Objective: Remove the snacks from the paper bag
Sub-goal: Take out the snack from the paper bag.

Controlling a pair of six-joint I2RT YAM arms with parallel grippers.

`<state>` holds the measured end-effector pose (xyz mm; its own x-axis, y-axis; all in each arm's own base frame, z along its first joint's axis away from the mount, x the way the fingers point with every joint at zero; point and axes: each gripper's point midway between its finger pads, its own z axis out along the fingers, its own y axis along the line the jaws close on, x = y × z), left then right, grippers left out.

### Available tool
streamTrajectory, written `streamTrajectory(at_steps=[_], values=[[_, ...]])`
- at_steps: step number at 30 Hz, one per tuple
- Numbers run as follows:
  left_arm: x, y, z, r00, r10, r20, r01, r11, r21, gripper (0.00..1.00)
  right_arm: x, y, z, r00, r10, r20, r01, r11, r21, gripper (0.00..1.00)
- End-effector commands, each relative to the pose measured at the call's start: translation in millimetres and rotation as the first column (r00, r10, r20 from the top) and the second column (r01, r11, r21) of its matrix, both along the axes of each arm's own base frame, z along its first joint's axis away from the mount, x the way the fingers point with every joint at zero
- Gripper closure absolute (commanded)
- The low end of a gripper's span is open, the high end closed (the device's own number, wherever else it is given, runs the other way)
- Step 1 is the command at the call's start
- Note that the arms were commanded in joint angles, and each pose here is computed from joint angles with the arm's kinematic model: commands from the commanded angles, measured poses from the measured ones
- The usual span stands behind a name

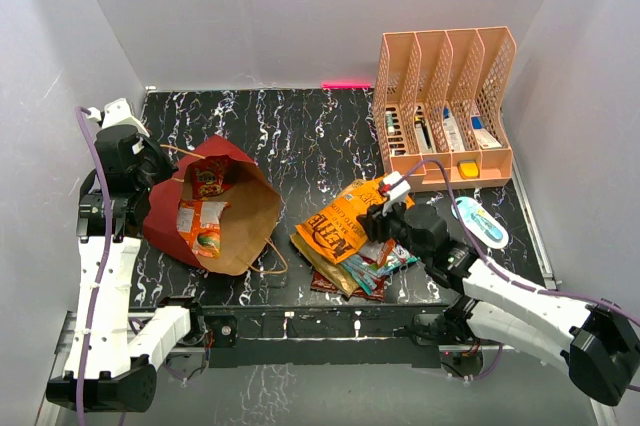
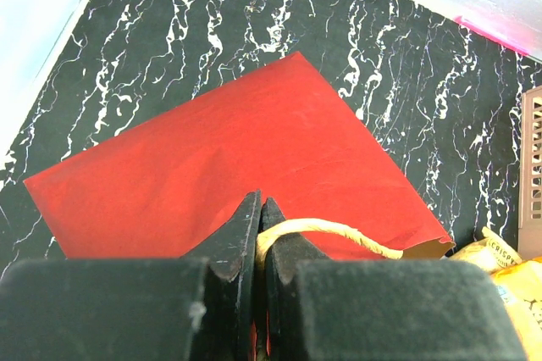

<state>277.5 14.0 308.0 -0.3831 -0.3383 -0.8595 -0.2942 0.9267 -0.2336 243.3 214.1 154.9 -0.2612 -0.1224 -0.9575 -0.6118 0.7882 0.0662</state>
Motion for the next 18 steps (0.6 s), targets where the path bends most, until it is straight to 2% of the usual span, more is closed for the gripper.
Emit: streamTrajectory(at_steps=[1,4,12,14,16,18], values=[[-1,-1,10,0.999,-0.003,0.031,0.003,1.000,0.001,1.00,2,-24,-13,0.987,-0.158,0.004,0.156,0.981,0.116,0.62],[0,-2,9,1.000,-0.011,0.029,0.011,1.000,-0.002,1.00,0,-32,-21,0.979,-0.203,-0.019,0.203,0.968,0.149,0.62],[2,-12,8,0.997,-0.063,0.036,0.064,0.998,-0.022,1.00,-3,-29,-36,0.968,-0.213,-0.132,0.227,0.969,0.094,0.64],[0,-14,10,0.996,-0.082,0.045,0.083,0.996,-0.017,1.00,-4,-19,-19,0.986,-0.146,-0.084,0.155,0.981,0.114,0.63],[-1,-15,10,0.994,-0.095,0.046,0.096,0.995,-0.007,1.00,-4,-6,12,0.999,-0.047,0.022,0.044,0.993,0.112,0.63],[-3,-15,8,0.994,-0.102,0.039,0.102,0.995,0.001,1.00,2,0,45,0.993,-0.009,0.120,-0.002,0.995,0.097,0.60]])
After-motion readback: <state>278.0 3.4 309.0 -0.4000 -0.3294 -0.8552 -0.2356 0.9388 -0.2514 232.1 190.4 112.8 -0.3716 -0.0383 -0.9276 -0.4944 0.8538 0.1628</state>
